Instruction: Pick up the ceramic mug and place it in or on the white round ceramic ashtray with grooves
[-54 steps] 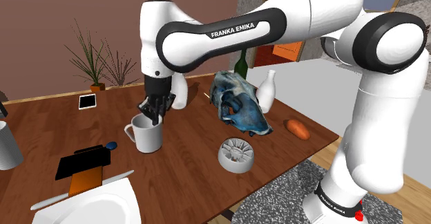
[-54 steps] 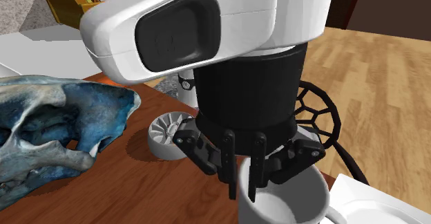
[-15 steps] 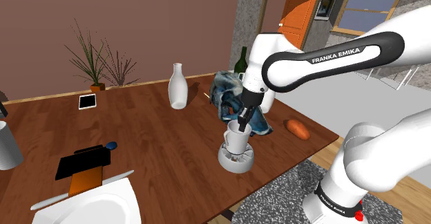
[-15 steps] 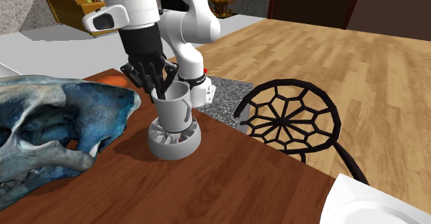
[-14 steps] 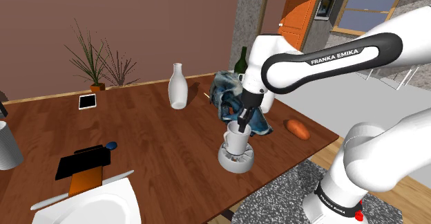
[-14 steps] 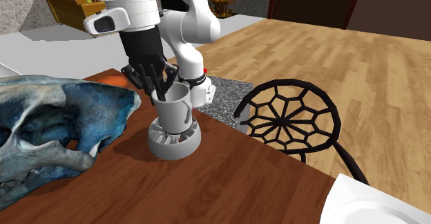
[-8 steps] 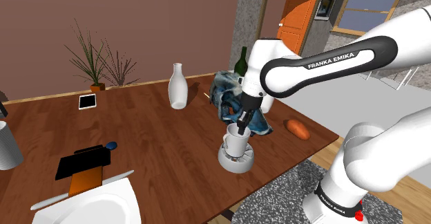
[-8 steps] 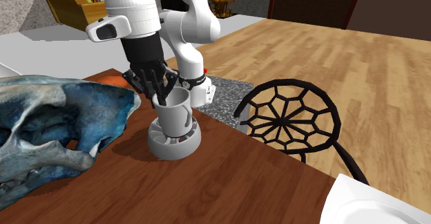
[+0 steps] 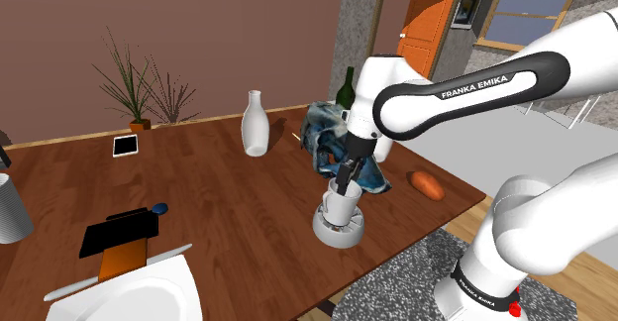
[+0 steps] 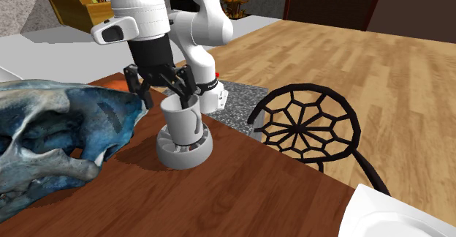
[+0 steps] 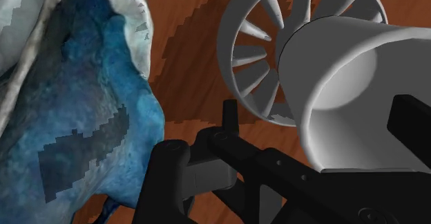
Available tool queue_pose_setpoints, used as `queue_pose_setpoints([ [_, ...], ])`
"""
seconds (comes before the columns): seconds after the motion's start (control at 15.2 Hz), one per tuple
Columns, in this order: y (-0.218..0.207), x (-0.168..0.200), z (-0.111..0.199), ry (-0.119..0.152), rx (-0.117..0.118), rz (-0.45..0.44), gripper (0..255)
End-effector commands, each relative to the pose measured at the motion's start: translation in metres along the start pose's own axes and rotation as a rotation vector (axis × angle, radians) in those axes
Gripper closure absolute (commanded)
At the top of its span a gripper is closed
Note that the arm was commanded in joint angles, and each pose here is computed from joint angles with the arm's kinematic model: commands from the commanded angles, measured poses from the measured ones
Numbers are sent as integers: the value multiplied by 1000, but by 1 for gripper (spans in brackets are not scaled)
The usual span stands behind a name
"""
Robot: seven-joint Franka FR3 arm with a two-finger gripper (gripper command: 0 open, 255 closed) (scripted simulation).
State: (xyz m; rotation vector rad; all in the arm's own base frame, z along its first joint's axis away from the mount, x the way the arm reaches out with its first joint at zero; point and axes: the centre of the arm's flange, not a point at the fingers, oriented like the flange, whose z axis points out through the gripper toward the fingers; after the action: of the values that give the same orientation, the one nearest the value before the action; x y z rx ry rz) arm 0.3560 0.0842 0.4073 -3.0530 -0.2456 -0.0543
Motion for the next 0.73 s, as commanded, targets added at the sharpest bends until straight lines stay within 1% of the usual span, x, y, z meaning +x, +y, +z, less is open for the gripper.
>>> queue_pose_setpoints([
  [0.0, 0, 0, 0, 0, 0, 0, 0],
  [0.26, 0, 0, -50, 0, 0, 0, 0],
  [0.66, 0, 0, -50, 0, 0, 0, 0],
])
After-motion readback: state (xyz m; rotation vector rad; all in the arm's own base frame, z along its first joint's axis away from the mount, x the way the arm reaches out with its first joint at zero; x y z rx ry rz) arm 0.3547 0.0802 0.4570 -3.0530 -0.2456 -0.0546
